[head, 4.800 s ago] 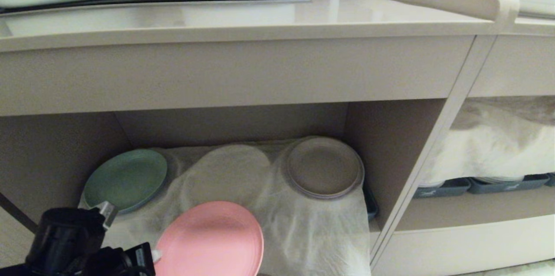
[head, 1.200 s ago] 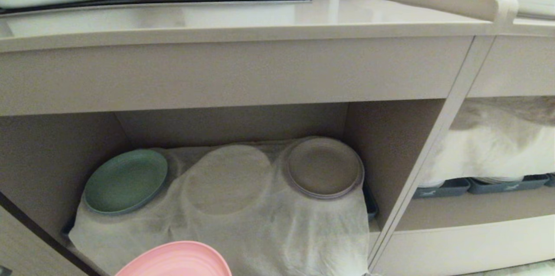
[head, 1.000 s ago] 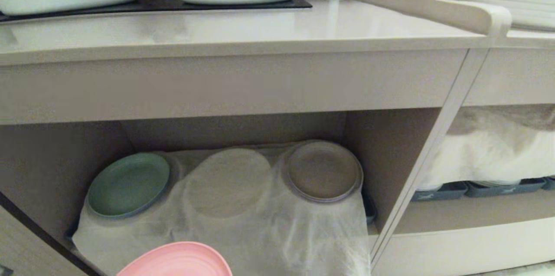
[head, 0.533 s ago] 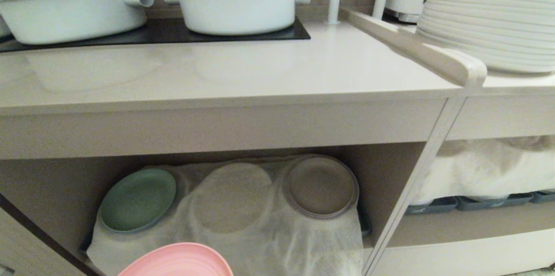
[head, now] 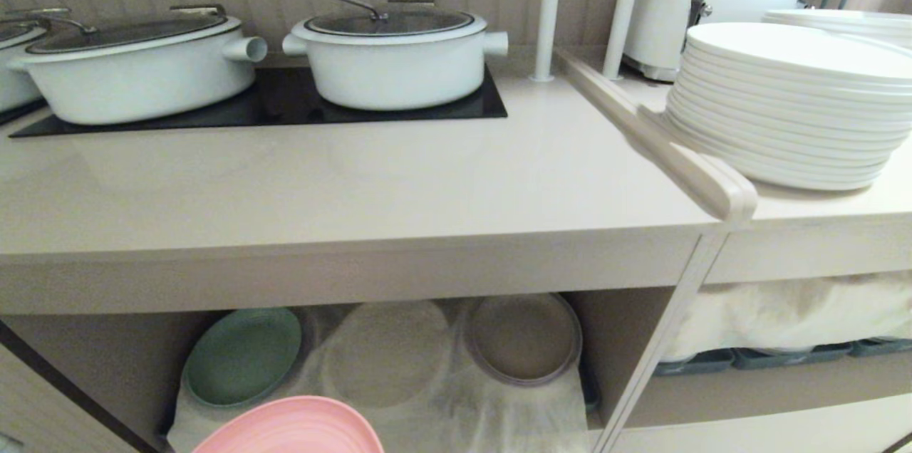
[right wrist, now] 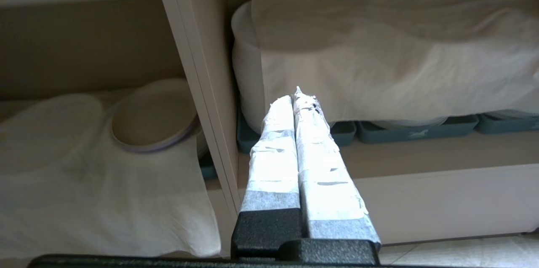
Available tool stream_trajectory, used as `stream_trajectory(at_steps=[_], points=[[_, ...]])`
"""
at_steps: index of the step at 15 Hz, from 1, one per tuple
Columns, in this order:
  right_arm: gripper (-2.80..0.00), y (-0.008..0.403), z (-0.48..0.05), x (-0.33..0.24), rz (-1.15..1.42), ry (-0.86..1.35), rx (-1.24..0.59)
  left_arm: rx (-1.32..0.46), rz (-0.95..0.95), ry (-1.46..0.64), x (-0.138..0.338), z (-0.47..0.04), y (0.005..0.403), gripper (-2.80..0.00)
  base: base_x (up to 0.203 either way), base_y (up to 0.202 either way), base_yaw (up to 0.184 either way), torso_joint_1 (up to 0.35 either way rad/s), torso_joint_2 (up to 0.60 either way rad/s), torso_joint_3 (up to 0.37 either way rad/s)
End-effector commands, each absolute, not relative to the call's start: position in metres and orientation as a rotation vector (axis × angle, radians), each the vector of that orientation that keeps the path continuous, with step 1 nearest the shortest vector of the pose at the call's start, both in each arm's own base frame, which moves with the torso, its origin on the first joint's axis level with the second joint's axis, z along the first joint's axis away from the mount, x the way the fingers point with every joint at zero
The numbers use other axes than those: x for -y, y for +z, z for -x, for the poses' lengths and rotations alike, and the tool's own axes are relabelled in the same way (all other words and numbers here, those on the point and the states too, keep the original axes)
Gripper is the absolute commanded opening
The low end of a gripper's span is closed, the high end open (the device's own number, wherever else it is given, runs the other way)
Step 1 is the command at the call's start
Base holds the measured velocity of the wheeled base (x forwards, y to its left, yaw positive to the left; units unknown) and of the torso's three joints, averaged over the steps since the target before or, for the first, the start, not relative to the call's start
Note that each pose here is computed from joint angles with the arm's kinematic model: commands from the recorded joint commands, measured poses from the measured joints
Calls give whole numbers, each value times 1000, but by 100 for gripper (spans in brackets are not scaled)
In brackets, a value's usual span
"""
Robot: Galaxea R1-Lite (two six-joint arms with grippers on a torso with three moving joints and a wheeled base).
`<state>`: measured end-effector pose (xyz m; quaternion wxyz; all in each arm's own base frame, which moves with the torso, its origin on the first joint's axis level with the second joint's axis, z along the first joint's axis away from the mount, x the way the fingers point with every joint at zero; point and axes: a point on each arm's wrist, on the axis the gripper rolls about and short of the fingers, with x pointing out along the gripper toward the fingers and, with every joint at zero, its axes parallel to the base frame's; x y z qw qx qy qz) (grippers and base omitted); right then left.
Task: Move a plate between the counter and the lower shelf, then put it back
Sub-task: Put the plate
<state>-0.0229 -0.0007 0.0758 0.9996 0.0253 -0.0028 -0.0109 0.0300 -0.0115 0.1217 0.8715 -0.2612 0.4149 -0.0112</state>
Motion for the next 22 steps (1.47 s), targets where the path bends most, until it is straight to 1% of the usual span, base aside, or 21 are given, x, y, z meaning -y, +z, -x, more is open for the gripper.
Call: stream_trajectory(at_steps=[1,17,22], points=[[-280,76,23,1,-49,-21,5,-871,549,-19,12,-30,122,-280,0,0,0,212,-494,-280],[-280,76,23,1,-48,-20,5,-874,571,-13,12,-30,122,-280,0,0,0,255,-546,-295],[-280,76,23,1,-48,-20,5,-874,578,-19,12,-30,123,-280,0,0,0,191,-385,-200]])
